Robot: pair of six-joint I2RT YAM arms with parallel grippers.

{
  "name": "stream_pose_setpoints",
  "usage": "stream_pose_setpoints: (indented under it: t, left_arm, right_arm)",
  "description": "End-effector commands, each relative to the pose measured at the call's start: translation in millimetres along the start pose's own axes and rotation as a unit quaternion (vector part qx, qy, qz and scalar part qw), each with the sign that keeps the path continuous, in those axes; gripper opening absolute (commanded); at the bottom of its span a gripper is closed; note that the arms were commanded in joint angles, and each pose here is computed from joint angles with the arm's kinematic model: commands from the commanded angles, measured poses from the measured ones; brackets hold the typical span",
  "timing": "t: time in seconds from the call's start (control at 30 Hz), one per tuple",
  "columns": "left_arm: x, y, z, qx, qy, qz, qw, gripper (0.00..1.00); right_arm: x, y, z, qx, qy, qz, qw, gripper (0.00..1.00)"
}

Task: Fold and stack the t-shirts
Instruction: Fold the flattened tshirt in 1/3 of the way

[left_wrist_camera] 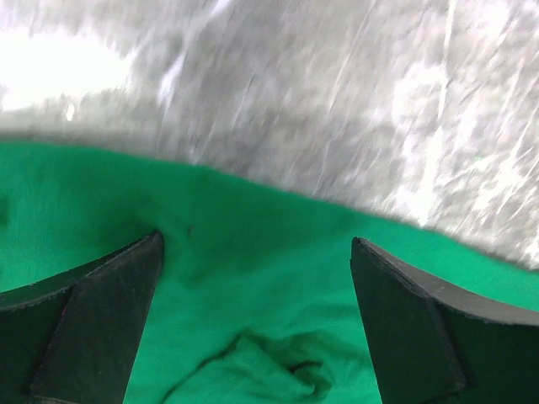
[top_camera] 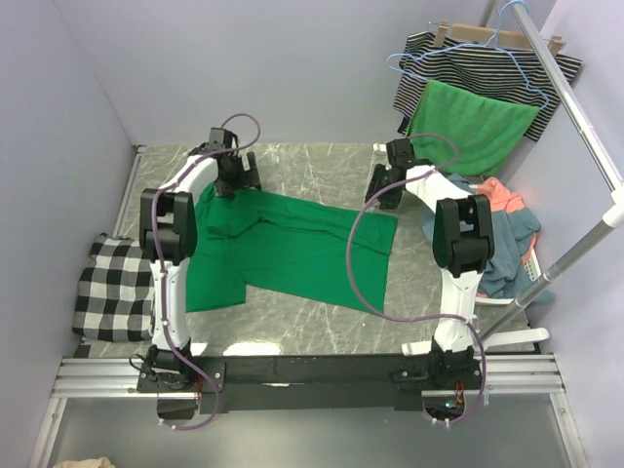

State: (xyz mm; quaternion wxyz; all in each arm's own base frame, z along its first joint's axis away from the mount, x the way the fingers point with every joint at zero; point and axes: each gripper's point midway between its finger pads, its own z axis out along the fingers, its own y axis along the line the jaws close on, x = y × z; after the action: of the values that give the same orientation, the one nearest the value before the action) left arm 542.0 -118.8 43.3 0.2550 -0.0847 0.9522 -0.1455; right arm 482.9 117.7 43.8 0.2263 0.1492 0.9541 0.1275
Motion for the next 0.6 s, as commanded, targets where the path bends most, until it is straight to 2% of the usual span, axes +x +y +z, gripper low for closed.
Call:
stream_pose_setpoints:
  t: [0.0, 0.03, 0.1, 0.13, 0.23, 0.27, 0.33, 0.47, 0.57]
  left_arm:
    - [-30, -6, -54, -0.025, -0.087, -0.009, 0.996, 0.99]
    - [-39, -8, -79, -0.028, -0.118, -0.015, 0.993, 0.99]
    - [-45, -4, -105, -0.048, -0.149, -0.024, 0.987, 0.99]
    - [-43, -6, -128, -0.043, -0.17, -0.033, 0.984, 0.99]
    - [-21, 7, -164, -0.057, -0.2, -0.056, 0.976, 0.99]
    - [-13, 13, -172, -0.067, -0.206, -0.063, 0.974, 0.99]
    - [12, 25, -188, -0.081, -0.208, -0.072, 0.972, 0.99]
    - [75, 45, -201, -0.109, -0.145, -0.096, 0.979, 0.99]
    - [112, 48, -212, -0.097, -0.122, -0.12, 0.98, 0.99]
  right_arm:
    - [-31, 32, -59, -0.055, -0.091, -0.048, 0.993, 0.57]
    - [-36, 41, -81, -0.073, -0.114, -0.053, 0.989, 0.58]
    - [-27, 38, -92, -0.075, -0.124, -0.051, 0.988, 0.58]
    - [-28, 44, -111, -0.087, -0.143, -0.056, 0.984, 0.59]
    - [-6, 39, -127, -0.089, -0.147, -0.051, 0.984, 0.59]
    - [12, 32, -123, -0.083, -0.131, -0.051, 0.987, 0.59]
    - [30, 31, -131, -0.085, -0.127, -0.057, 0.987, 0.59]
    - [90, 13, -123, -0.073, -0.068, -0.056, 0.994, 0.59]
    - [127, 4, -122, -0.079, -0.038, -0.05, 0.995, 0.59]
